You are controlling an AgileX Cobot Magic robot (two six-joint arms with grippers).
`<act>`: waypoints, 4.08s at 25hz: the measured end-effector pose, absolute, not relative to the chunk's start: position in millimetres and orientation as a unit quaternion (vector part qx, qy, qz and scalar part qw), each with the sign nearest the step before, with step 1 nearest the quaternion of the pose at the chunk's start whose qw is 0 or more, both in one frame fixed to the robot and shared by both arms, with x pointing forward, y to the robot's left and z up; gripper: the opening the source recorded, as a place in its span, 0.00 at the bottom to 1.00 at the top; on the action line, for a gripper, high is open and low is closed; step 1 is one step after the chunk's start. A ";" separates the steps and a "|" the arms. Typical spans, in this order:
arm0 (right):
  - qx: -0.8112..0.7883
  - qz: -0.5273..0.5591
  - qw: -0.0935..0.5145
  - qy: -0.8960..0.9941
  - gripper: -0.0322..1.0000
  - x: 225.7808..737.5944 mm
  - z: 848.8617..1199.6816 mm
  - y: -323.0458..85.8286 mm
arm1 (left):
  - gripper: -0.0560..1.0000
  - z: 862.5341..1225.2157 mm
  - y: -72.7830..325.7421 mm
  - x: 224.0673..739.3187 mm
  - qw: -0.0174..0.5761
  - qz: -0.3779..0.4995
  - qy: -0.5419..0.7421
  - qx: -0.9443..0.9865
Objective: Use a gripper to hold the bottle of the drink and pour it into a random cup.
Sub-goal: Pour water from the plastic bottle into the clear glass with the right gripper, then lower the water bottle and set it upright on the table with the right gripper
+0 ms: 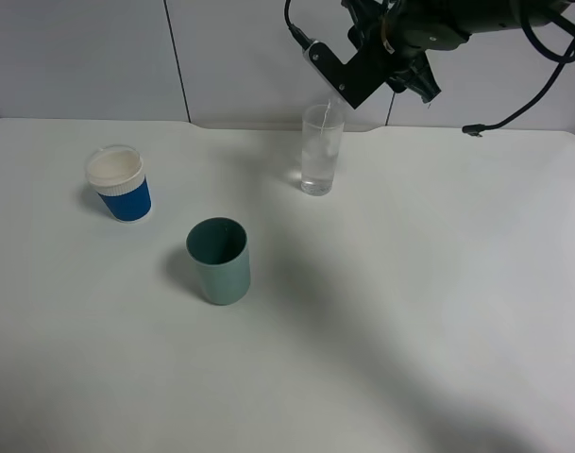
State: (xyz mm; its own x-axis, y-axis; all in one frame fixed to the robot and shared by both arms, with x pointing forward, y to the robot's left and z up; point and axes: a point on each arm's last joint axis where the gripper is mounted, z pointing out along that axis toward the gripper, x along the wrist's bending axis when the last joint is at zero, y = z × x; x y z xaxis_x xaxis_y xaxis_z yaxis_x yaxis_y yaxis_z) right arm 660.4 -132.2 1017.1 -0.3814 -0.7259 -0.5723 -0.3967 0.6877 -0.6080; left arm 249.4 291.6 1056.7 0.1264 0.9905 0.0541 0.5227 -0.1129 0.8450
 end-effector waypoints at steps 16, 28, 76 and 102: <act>-0.371 -0.208 0.442 0.790 0.57 659.5 1019.5 -126.9 | 0.99 1056.7 291.6 249.4 0.347 0.337 0.568 0.665; -0.372 -0.214 0.447 0.785 0.57 660.1 1020.0 -127.3 | 0.99 1056.7 291.6 249.4 0.347 0.337 0.568 0.665; 0.022 0.032 0.450 0.892 0.57 658.8 1016.7 -135.6 | 0.99 1056.7 291.6 249.4 0.347 0.337 0.568 0.665; 0.287 0.270 0.380 0.837 0.57 620.7 1027.0 -154.0 | 0.99 1056.7 291.5 249.4 0.347 0.337 0.568 0.665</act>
